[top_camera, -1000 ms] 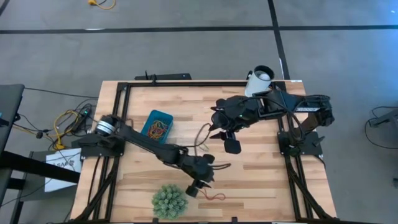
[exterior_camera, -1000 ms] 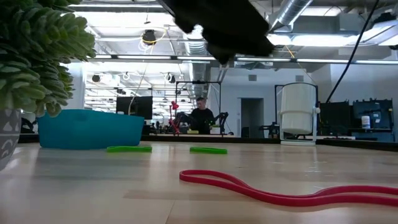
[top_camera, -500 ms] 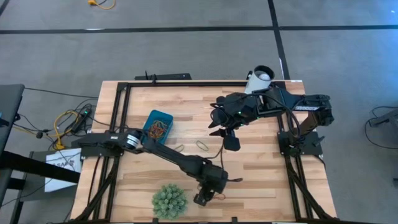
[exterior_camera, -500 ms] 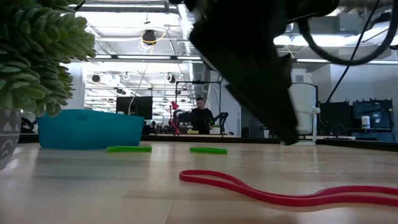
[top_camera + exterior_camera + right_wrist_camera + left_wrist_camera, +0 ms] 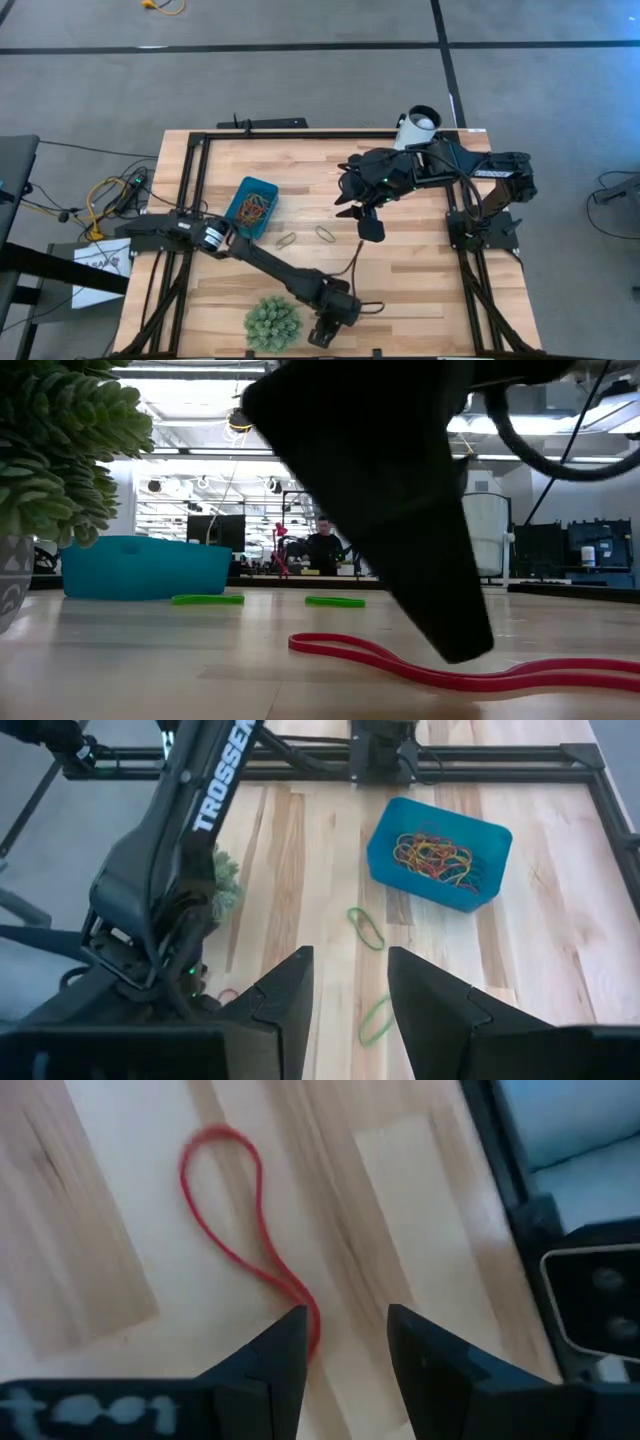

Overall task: Pick and place items into bin
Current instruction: Put the red rubber band into the blue bin

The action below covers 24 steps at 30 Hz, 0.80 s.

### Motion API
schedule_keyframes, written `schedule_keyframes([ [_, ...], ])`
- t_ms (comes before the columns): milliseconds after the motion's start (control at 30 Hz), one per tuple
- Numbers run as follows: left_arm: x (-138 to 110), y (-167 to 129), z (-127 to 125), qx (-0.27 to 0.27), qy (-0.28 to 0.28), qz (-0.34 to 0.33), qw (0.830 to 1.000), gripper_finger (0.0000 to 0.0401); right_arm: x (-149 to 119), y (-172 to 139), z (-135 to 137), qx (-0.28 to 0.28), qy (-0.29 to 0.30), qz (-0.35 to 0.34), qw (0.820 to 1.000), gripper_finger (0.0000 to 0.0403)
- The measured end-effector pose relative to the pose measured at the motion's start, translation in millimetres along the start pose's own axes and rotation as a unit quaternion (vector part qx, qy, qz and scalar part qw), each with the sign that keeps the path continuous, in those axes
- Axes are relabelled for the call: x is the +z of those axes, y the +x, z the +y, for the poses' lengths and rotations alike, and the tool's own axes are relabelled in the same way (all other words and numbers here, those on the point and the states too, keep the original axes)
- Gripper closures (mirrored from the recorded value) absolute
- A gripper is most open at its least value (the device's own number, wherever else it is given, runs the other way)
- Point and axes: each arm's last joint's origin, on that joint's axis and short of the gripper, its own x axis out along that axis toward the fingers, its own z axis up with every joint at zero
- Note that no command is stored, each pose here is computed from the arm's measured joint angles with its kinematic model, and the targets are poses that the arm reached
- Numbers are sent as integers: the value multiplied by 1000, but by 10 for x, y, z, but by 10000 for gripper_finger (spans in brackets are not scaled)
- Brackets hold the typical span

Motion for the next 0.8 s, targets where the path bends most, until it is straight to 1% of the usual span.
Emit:
schedule_keyframes([
  [100, 22, 1, -30, 41, 4, -17, 999, 273, 3, 0, 0, 0, 0, -2, 1000, 278],
  [167, 31, -11, -21, 68, -3, -21, 997, 273, 5, 0, 0, 0, 0, -3, 1000, 278],
  [300, 37, -18, 1, 73, -33, -24, 996, 273, 5, 0, 4, 2, 5, -3, 1000, 278],
  [400, 40, -16, -9, 72, -40, -27, 996, 273, 5, 0, 7, 2, 5, -3, 1000, 278],
  [567, 54, -4, -89, 48, -59, -36, 996, 273, 5, 0, 8, 3, 5, -3, 1000, 278],
  [700, 42, -1, -98, 73, -75, -38, 994, 273, 5, 0, 8, 4, 5, -3, 1000, 278],
  [800, 44, -3, -88, 77, -85, -40, 993, 273, 5, 0, 8, 4, 5, -2, 1000, 278],
])
